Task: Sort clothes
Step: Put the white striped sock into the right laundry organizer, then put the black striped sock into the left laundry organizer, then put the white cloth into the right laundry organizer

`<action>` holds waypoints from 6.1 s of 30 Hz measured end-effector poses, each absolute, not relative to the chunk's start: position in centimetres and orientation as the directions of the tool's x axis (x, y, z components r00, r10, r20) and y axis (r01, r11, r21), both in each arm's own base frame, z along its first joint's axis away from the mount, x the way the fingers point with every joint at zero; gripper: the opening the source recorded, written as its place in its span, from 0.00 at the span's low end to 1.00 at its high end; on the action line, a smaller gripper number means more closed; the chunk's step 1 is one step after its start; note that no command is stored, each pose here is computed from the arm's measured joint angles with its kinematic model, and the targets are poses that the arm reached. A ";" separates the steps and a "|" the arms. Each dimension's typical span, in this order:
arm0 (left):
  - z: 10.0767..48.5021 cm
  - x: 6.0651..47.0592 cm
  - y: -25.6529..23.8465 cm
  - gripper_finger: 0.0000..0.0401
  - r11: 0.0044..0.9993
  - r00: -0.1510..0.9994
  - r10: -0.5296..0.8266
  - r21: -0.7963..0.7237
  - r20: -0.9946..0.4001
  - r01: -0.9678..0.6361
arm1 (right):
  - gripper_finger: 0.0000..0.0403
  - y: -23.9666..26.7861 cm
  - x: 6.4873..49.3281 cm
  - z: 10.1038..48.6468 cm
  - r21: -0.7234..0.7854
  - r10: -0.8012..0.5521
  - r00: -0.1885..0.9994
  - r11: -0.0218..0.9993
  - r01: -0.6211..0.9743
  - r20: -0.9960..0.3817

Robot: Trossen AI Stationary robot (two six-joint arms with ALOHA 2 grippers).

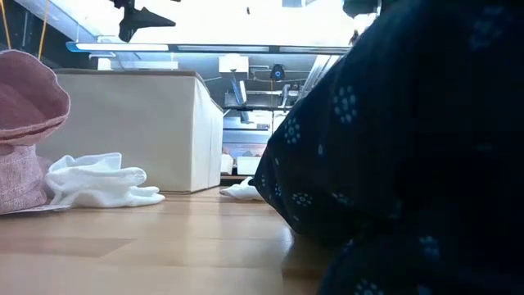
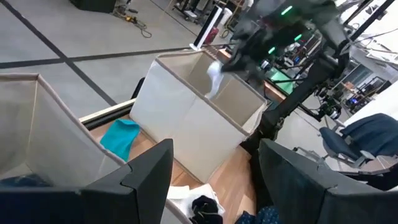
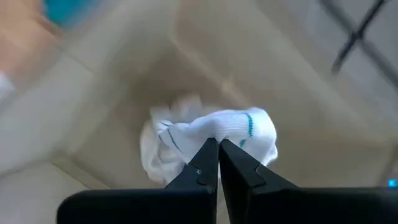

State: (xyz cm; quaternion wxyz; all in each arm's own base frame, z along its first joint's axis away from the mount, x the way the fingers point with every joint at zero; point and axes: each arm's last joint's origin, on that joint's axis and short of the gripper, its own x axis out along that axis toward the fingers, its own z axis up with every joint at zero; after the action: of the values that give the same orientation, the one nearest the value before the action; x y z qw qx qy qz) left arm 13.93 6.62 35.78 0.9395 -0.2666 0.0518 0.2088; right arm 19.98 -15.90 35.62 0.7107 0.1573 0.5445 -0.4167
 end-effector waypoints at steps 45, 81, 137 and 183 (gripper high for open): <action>35.1 15.4 7.3 0.56 0.782 0.897 0.364 -0.441 -0.251 -0.441 | 0.48 7.9 28.5 30.8 0.193 0.117 0.591 0.979 0.065 -0.798; 36.0 17.7 4.3 0.56 0.987 0.992 0.009 -0.159 -0.128 -0.029 | 0.01 0.5 38.1 28.0 -0.168 -0.232 0.620 0.973 0.161 -0.749; 34.2 16.4 9.8 0.10 0.658 0.442 0.697 0.258 -0.565 -0.707 | 0.39 -3.5 34.5 45.5 0.113 -0.256 0.962 0.957 0.267 -0.099; 39.1 17.3 6.9 0.53 0.815 0.787 0.375 -0.230 -0.489 -0.532 | 0.16 -5.0 44.4 14.2 0.006 -0.087 0.186 0.894 0.447 -0.979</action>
State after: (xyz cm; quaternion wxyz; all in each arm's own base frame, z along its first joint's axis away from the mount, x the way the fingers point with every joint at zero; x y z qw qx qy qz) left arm 17.32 6.91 39.10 0.9279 -0.1807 0.2159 0.2444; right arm 44.42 -4.96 14.18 0.7560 0.1471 0.6129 -0.1766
